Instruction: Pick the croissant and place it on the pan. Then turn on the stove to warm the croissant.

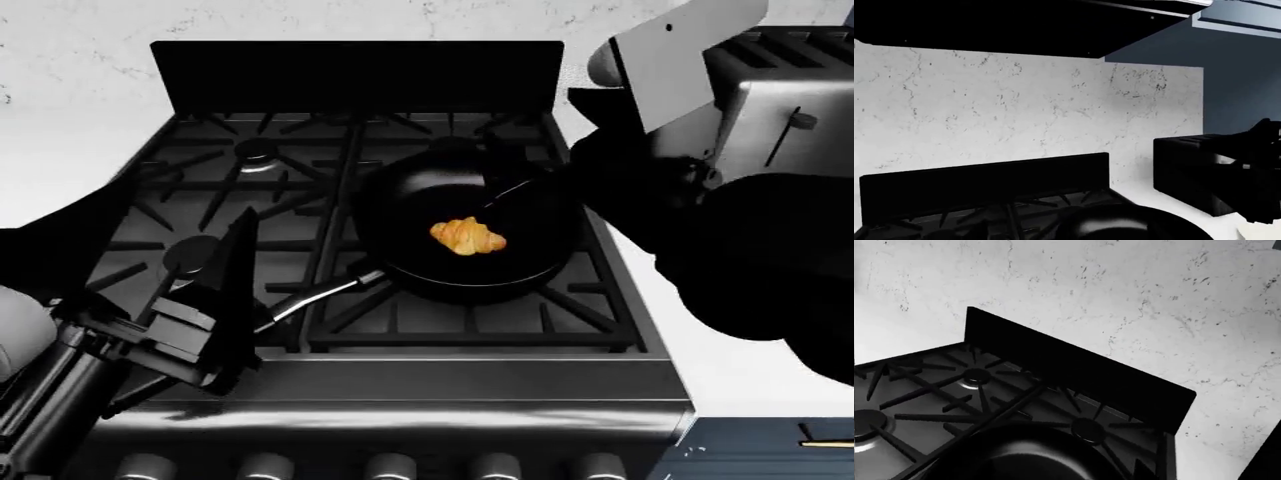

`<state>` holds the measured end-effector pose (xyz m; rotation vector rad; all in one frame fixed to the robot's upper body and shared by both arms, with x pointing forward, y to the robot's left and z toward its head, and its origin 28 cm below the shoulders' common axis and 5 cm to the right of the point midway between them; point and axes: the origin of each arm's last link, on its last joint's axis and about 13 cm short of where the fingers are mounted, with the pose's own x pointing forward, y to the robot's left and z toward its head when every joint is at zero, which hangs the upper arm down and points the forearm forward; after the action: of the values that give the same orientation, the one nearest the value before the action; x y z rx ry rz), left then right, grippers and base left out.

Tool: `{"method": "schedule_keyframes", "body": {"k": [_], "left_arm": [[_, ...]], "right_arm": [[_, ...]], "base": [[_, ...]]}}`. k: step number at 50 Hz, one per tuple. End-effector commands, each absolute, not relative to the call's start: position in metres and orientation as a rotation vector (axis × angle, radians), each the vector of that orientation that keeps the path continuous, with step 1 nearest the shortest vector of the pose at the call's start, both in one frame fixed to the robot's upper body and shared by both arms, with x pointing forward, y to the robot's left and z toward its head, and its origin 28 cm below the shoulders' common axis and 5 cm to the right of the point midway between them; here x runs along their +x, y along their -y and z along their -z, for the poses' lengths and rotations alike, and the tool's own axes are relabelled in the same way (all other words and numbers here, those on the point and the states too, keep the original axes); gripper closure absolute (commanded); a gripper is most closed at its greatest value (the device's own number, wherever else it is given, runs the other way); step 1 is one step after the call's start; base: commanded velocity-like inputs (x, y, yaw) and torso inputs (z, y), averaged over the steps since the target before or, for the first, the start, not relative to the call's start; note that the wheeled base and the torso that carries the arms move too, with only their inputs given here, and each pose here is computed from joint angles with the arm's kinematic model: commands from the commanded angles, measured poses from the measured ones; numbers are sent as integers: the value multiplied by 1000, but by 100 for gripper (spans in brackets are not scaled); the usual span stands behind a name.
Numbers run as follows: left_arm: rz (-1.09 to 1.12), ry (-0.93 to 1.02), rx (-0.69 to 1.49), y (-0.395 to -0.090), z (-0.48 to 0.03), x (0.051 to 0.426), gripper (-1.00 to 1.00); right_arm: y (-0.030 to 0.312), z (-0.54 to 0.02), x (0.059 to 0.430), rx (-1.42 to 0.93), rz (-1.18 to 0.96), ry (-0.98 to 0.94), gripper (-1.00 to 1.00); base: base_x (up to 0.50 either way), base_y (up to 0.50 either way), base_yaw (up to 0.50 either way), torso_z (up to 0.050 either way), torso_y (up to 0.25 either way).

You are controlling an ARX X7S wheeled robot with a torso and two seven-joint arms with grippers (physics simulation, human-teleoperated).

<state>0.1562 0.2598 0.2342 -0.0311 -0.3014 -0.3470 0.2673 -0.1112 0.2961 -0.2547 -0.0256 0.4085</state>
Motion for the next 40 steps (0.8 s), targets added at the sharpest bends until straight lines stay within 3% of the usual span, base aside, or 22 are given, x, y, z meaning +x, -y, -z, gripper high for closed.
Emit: {"method": "schedule_keyframes", "body": {"k": [1, 18, 28, 40], "left_arm": [[311, 287, -21, -260, -230, 160, -100], [319, 280, -15, -259, -229, 161, -100], [332, 282, -7, -257, -231, 160, -100], [352, 282, 30, -251, -231, 164, -100]], "right_arm": [[113, -294, 244, -209, -355, 74, -100], [114, -291, 245, -191, -329, 99, -100], [115, -291, 243, -186, -334, 90, -100], [121, -283, 243, -170, -318, 53, -100]], "base": [[0, 0, 0, 0, 0], [-33, 76, 0, 0, 0], [-278, 454, 0, 0, 0], [-499, 0, 0, 0, -2]]}}
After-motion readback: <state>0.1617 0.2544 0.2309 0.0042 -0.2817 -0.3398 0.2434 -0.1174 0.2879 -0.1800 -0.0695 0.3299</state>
